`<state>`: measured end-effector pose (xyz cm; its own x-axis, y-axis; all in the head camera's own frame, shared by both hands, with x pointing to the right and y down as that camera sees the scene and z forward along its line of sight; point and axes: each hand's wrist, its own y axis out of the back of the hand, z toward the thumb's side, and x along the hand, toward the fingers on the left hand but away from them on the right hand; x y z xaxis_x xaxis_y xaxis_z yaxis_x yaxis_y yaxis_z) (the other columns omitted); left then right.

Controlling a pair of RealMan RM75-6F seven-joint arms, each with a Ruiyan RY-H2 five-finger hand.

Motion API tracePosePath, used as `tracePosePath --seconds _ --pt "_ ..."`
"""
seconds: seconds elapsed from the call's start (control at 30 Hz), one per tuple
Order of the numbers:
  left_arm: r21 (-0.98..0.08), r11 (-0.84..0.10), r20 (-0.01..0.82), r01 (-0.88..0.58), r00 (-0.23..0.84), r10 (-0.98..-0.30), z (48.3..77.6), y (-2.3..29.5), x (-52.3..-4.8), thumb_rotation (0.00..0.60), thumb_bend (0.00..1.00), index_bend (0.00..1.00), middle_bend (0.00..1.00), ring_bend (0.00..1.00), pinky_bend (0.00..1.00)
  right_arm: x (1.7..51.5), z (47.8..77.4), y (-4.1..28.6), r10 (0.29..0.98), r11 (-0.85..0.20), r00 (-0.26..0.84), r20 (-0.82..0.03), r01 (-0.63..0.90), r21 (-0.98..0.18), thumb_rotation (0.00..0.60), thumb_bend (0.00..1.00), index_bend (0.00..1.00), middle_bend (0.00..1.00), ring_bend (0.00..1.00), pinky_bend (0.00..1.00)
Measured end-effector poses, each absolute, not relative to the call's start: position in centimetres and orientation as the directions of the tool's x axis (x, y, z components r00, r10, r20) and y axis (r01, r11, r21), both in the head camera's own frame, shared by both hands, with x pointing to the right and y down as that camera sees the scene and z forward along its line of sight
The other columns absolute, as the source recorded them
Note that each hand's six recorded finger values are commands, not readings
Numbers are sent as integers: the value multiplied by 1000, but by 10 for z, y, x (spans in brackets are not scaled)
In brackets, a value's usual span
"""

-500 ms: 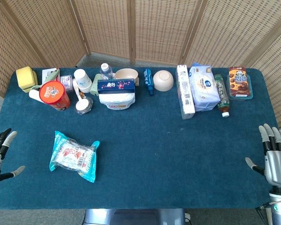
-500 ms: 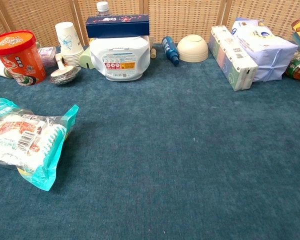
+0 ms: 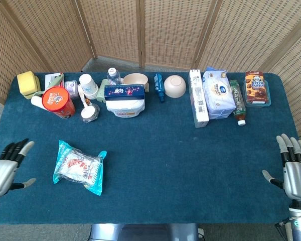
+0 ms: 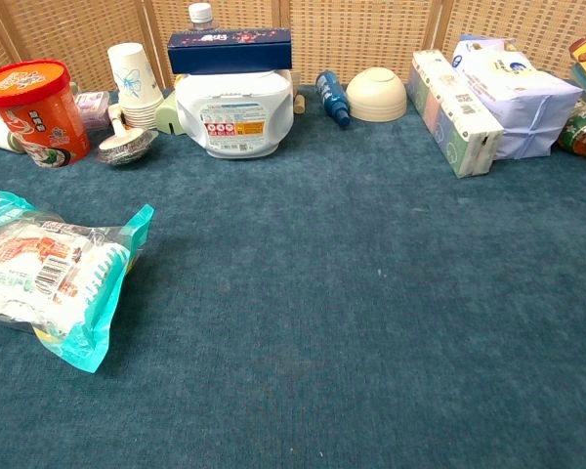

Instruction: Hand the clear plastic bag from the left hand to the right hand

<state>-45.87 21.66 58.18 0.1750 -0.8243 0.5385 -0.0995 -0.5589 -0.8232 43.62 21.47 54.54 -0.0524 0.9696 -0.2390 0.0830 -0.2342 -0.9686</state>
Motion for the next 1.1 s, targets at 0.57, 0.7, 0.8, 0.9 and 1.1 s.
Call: tracePosePath --seconds 0.57,0.7,0.8,0.9,1.1 --pt "-704 -706 699 75 252 -670 645 194 -410 600 54 0 0 0 0 441 544 214 966 -240 -69 -248 109 -965 600 0 0 0 0 0" --pt "-679 -725 728 114 228 -646 656 192 -409 600 54 0 0 0 0 441 544 214 966 -241 -71 -250 113 -964 600 0 0 0 0 0" --pt "-668 -732 740 133 225 -634 662 192 -406 600 53 0 0 0 0 441 544 214 965 -241 -71 -251 116 -963 600 0 0 0 0 0" --pt "-656 -741 751 145 221 -622 669 193 -403 600 54 0 0 0 0 441 544 214 965 -243 -70 -253 119 -963 600 0 0 0 0 0" --pt "-637 -754 769 161 208 -605 678 193 -401 600 60 56 8 3 79 440 544 214 965 -243 -70 -253 132 -961 600 0 0 0 0 0"
